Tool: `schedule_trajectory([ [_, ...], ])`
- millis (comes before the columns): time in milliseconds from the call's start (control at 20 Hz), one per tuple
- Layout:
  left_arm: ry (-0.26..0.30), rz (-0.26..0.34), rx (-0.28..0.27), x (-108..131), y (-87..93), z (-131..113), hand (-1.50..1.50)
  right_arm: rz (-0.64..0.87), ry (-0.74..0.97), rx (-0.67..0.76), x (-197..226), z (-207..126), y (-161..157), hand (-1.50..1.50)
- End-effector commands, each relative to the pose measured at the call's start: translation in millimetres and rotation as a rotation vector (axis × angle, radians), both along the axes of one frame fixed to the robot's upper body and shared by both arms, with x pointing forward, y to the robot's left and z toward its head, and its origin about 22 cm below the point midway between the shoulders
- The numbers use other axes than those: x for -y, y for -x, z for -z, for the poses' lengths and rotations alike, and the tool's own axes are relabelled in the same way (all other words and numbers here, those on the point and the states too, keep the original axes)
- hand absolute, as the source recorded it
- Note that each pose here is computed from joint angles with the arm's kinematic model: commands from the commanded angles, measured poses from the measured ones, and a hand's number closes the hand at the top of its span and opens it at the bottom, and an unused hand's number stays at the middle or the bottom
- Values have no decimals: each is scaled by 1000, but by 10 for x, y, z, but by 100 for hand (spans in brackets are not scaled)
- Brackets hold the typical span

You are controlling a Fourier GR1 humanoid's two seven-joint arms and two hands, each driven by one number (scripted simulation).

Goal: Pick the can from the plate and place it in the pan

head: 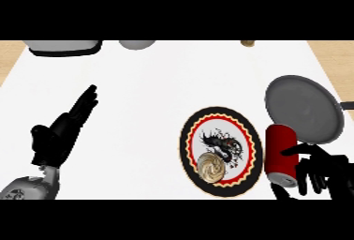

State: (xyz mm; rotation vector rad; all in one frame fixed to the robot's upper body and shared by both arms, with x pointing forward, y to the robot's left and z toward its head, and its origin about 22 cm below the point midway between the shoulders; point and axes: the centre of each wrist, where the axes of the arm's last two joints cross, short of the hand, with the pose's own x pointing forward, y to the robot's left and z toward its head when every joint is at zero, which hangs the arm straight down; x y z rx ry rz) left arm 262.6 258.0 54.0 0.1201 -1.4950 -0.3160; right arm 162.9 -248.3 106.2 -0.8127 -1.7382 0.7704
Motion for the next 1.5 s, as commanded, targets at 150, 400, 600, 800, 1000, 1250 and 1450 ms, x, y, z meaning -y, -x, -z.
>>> schedule_trajectory([
  [150,-13,29,-10,88,4,10,0,106,24,54,849,388,-281,150],
  [400,-17,29,17,173,1,48,0,152,6,101,1017,525,-843,150],
  [600,11,60,2,-13,-91,19,0,160,25,76,1154,768,-1197,150],
  [800,3,51,2,-33,-107,-2,0,173,7,91,1364,951,-1395,150],
  [1000,-2,47,1,95,-155,128,0,167,24,101,1497,1039,-1613,150],
  [1250,19,54,-12,92,-148,-92,0,176,-3,99,1711,910,-1805,150],
  [1450,-1,61,13,143,-141,18,0,346,81,-223,1746,1175,-1667,-150],
])
